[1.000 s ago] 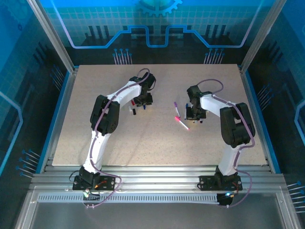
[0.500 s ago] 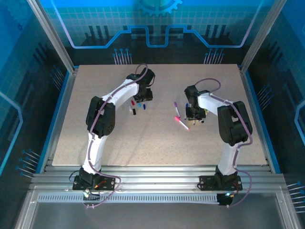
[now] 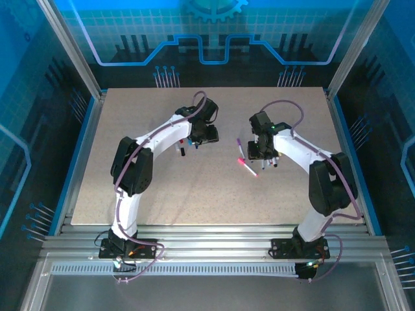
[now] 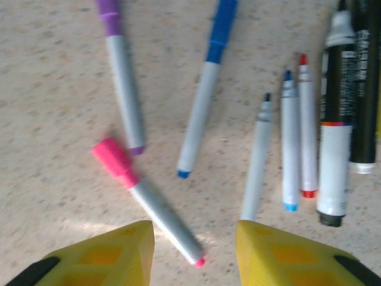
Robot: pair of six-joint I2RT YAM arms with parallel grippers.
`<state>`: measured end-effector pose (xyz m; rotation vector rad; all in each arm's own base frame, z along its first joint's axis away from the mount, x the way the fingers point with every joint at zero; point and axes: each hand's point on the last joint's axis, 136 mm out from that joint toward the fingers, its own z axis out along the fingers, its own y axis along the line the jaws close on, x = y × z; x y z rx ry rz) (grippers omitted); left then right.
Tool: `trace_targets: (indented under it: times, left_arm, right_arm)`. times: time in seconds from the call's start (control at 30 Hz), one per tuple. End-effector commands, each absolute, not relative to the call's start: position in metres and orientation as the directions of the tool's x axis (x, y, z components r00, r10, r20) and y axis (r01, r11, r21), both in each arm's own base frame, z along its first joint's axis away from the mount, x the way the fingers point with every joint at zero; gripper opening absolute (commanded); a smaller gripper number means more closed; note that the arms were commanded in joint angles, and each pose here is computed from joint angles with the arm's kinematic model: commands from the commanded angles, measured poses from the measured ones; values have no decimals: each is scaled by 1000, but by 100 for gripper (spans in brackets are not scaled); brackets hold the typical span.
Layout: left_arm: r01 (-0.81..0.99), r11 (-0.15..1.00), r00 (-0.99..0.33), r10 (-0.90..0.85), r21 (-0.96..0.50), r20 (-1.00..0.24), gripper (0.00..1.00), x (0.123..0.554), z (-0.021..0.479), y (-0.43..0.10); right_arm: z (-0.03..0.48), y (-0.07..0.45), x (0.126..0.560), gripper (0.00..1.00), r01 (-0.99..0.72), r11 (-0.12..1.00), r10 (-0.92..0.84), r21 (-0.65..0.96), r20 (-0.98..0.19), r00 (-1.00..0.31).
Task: Open the pen caps
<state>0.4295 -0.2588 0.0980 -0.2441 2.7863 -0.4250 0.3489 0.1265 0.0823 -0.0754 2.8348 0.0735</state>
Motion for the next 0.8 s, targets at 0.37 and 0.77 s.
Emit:
trace_targets:
  times: [0.37,0.77]
  left_arm:
    - [-129,878,-937,-260,-461,-233,42,429,115,-267]
    - [-141,873,-942,-264,-467,-209,41,428,104,-269]
  right_arm:
    - [32,151,314,35,-218,973,-207,70,-138,-969]
    - [5,145,306,29,-206,978,-203,33,-72,-977]
